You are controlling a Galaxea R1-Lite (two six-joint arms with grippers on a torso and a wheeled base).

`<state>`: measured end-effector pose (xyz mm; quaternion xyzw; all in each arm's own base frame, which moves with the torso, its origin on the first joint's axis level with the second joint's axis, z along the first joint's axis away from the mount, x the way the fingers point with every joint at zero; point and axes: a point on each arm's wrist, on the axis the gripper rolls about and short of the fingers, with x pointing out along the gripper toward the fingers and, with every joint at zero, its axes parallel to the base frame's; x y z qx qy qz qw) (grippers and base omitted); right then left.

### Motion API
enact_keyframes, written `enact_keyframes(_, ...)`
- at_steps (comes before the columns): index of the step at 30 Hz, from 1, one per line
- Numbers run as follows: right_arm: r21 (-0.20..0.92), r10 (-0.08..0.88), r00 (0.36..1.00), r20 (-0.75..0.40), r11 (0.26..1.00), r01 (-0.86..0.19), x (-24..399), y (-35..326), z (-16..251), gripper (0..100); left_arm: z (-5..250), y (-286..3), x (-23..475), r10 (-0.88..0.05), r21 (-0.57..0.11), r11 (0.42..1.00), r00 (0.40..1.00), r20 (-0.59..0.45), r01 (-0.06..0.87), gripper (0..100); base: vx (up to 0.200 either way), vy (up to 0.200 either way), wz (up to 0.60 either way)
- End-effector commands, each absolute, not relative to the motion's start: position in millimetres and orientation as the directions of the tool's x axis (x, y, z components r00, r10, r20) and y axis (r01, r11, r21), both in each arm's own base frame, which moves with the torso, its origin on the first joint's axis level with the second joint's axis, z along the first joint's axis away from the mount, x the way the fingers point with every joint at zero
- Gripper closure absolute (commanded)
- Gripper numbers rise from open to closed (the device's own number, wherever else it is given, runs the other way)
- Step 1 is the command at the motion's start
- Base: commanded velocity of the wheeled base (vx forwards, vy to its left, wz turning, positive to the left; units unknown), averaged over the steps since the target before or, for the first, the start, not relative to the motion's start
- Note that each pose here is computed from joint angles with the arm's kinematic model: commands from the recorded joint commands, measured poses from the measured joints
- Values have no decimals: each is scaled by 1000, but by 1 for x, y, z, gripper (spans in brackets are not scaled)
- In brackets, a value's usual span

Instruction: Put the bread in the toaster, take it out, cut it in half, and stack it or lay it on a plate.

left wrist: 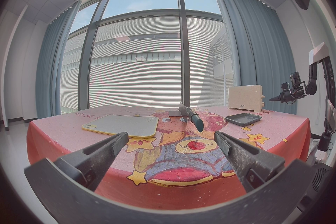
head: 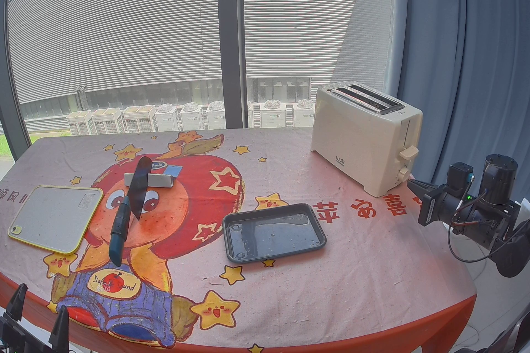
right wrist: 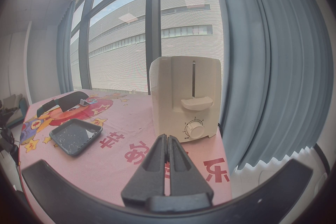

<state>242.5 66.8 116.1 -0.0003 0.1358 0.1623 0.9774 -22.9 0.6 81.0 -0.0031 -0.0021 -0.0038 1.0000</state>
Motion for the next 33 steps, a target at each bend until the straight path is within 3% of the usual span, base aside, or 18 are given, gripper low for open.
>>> enact_keyframes(1, 79, 322, 910, -260, 947, -312, 244, 68, 117, 100, 76, 1, -23, -8, -8, 1000, 1000, 3, 8, 0, 0, 0, 0)
enact_keyframes(33, 138, 328, 908, -260, 943, -302, 257, 68, 116, 100, 76, 1, -23, -8, -8, 1000, 1000, 3, 8, 0, 0, 0, 0)
